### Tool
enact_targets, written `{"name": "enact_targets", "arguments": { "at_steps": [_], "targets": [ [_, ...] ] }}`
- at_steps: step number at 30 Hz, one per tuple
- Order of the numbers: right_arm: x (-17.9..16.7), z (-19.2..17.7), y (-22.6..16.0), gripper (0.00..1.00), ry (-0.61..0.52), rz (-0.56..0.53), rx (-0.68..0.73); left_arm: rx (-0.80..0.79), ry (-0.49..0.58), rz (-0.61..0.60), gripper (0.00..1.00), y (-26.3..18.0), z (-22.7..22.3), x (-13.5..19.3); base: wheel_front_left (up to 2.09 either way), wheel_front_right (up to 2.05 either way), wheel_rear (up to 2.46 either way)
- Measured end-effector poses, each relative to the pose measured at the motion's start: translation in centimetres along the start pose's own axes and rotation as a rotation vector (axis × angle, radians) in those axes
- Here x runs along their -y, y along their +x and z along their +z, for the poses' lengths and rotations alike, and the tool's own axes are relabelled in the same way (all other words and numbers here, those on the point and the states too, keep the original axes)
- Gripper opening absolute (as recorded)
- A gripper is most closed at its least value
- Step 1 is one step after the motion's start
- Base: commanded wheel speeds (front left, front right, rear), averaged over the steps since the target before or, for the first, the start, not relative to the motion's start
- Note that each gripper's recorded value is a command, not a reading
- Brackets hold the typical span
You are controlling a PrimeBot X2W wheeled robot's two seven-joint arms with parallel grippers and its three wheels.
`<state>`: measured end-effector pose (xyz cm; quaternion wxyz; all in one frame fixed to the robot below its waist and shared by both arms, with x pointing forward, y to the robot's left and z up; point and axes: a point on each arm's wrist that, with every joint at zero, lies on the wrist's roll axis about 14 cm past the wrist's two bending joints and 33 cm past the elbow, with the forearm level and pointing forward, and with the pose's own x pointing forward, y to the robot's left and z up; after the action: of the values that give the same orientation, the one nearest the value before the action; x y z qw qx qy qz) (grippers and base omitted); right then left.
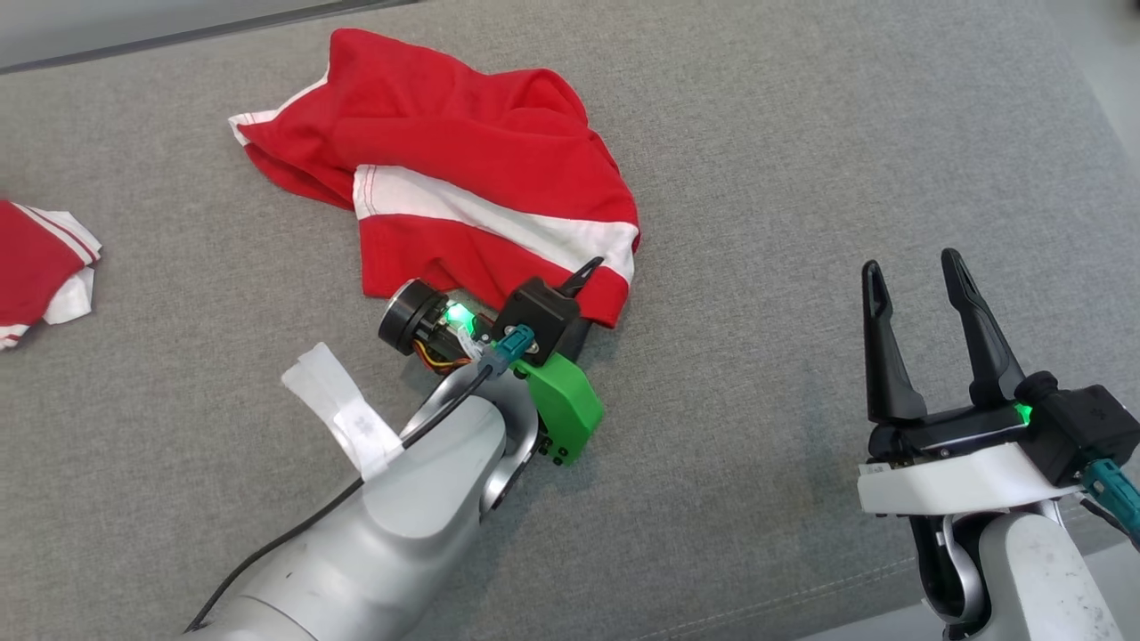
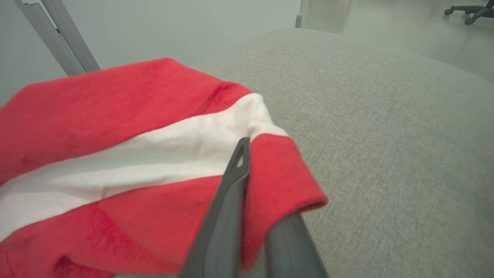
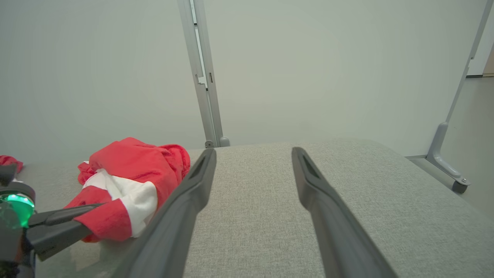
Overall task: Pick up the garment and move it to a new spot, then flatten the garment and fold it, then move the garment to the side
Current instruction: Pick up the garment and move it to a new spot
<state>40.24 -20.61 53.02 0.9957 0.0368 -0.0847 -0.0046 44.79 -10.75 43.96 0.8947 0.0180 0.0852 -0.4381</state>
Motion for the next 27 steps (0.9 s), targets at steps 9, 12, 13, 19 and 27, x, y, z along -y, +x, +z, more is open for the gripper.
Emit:
{"name": "enact_targets", "arguments": {
  "at_steps": [9, 12, 13, 19, 27],
  "targets": [
    [-0.8, 0.5, -0.6, 1.00, 0.010, 0.019, 0.009, 0.015, -0.027, 0.080, 1.00, -2.3, 0.4, -0.1, 0.00, 0.00, 0.00],
    [-1.2, 0.9, -0.7, 1.00, 0.017, 0.032, 0.020, 0.027, -0.046, 0.131, 1.00, -3.5, 0.6, -0.8, 0.00, 0.00, 0.00],
    [-1.4, 1.0, -0.7, 1.00, 0.017, 0.036, 0.025, 0.034, -0.048, 0.148, 1.00, -4.0, 0.8, -1.1, 0.00, 0.00, 0.00],
    [-2.0, 2.1, -1.1, 1.00, 0.016, 0.055, 0.052, 0.105, -0.064, 0.255, 1.00, -6.6, 2.6, -2.9, 0.00, 0.00, 0.00],
    [-2.0, 3.1, -2.4, 1.00, 0.005, 0.054, 0.073, 0.221, -0.088, 0.456, 1.00, -12.1, 4.7, -5.9, 0.00, 0.00, 0.00]
  ]
}}
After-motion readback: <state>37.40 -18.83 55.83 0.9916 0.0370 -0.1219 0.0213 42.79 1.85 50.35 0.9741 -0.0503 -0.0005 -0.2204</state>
